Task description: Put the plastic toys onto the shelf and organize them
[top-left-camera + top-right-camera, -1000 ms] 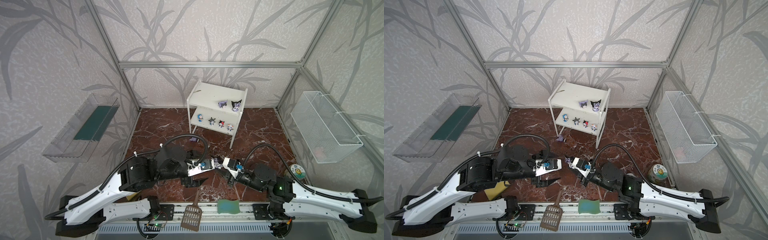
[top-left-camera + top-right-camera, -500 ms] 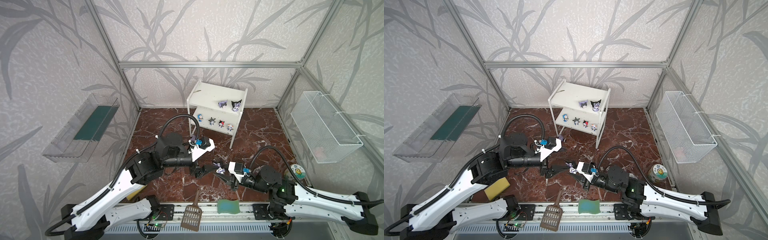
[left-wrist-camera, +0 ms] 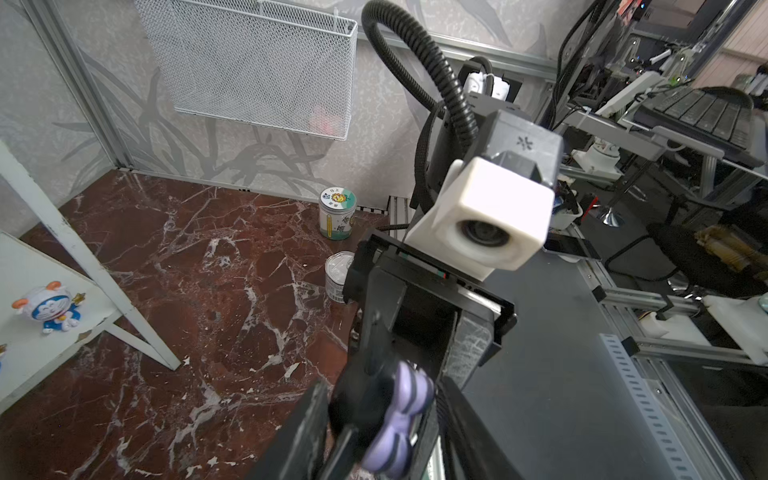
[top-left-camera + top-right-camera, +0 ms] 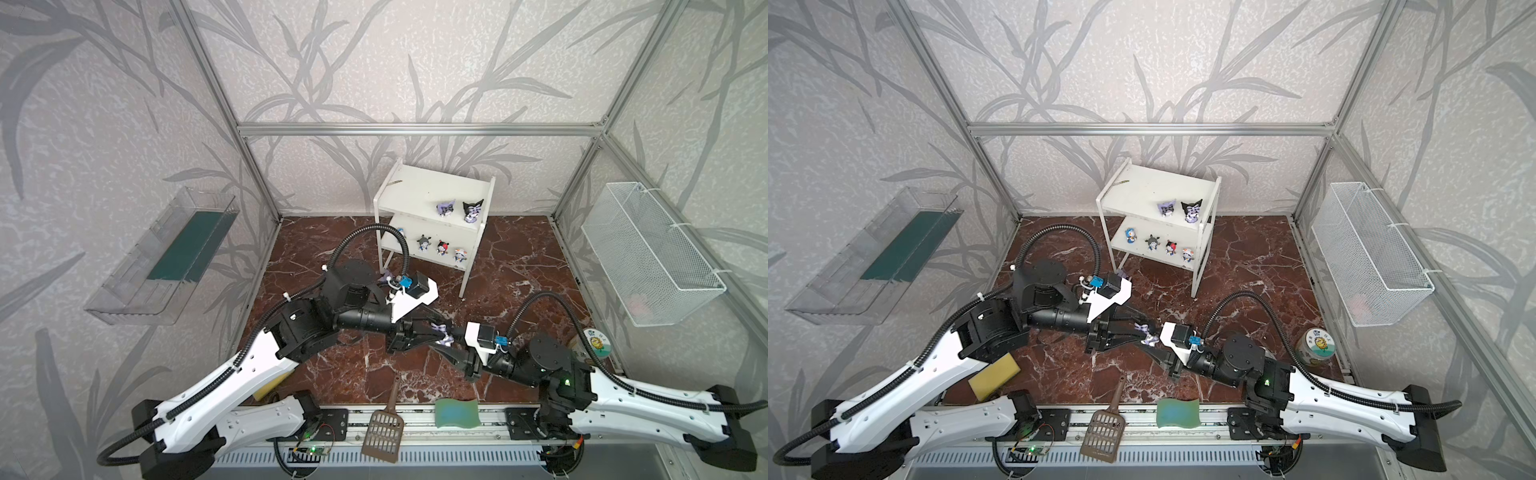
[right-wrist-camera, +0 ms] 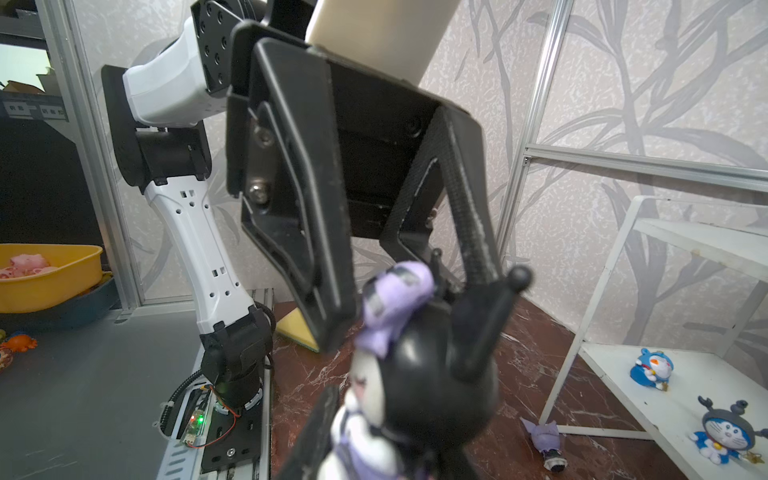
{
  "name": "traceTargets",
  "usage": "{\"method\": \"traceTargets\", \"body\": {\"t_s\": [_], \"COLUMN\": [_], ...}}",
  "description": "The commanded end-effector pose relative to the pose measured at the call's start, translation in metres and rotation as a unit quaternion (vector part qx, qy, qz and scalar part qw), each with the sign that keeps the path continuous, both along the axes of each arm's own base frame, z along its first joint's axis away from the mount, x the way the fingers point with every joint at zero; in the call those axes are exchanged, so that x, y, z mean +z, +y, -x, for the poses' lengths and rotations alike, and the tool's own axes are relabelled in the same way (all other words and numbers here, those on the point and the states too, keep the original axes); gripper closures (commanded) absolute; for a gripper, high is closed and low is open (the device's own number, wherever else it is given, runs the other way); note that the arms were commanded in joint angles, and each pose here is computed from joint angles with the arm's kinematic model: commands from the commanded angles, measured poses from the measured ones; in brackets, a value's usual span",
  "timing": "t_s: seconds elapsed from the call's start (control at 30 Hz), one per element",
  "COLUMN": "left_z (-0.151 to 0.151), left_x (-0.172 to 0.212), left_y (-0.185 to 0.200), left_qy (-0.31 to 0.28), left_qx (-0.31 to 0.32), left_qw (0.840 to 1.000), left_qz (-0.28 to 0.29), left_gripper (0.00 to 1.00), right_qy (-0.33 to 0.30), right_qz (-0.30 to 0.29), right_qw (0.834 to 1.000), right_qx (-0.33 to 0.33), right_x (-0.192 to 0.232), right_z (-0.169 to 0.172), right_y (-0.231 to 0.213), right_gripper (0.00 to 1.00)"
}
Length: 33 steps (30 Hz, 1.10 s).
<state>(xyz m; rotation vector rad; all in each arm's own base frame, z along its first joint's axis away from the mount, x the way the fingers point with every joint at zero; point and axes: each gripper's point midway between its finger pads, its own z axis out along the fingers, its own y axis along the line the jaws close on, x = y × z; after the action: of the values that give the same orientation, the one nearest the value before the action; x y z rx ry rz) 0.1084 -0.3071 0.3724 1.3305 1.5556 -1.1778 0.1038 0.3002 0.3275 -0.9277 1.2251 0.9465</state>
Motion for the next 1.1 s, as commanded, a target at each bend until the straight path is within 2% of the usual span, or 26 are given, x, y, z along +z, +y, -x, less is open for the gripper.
{"method": "traceTargets", "body": {"t_s": [0.0, 0.17, 0.3, 0.33, 0.43, 0.5, 0.73, 1.07], "left_z": [0.001, -0.004, -0.012, -0.016, -0.039, -0.061, -0.118, -0.16], "left_x": [0.007, 0.003, 0.004, 0.005, 0.007, 0.014, 0.049, 0.079], "left_y": [-0.003, -0.005, -0.004, -0.003, 0.002, 0.007, 0.014, 0.025], "left_qy": [-0.002, -0.002, -0.013, -0.017, -0.042, -0.059, -0.092, -0.113], "left_qx": [-0.014, -0.015, -0.009, -0.004, 0.024, 0.048, 0.07, 0.074], "left_qw": [1.0, 1.0, 1.0, 1.0, 0.999, 0.997, 0.993, 0.991], "left_qz": [0.013, 0.001, 0.0, -0.001, -0.019, -0.031, -0.021, 0.007], "left_gripper": [0.63, 0.71, 0.74, 0.74, 0.74, 0.74, 0.76, 0.77], "right_qy": [-0.001, 0.0, 0.008, 0.011, 0.024, 0.03, 0.051, 0.055], "right_qz": [-0.038, -0.034, -0.023, -0.022, 0.003, 0.024, 0.055, 0.077], "right_qw": [0.999, 0.999, 0.999, 0.999, 0.998, 0.997, 0.992, 0.986], "right_qx": [-0.014, -0.022, -0.032, -0.037, -0.054, -0.065, -0.105, -0.134], "right_x": [0.016, 0.015, 0.009, 0.007, -0.005, -0.015, -0.041, -0.052], "right_z": [-0.004, -0.007, -0.012, -0.014, -0.021, -0.024, -0.032, -0.036], "right_y": [-0.006, -0.007, -0.007, -0.008, -0.013, -0.019, -0.05, -0.073], "right_gripper": [0.86, 0.83, 0.72, 0.66, 0.31, 0.23, 0.17, 0.16]}}
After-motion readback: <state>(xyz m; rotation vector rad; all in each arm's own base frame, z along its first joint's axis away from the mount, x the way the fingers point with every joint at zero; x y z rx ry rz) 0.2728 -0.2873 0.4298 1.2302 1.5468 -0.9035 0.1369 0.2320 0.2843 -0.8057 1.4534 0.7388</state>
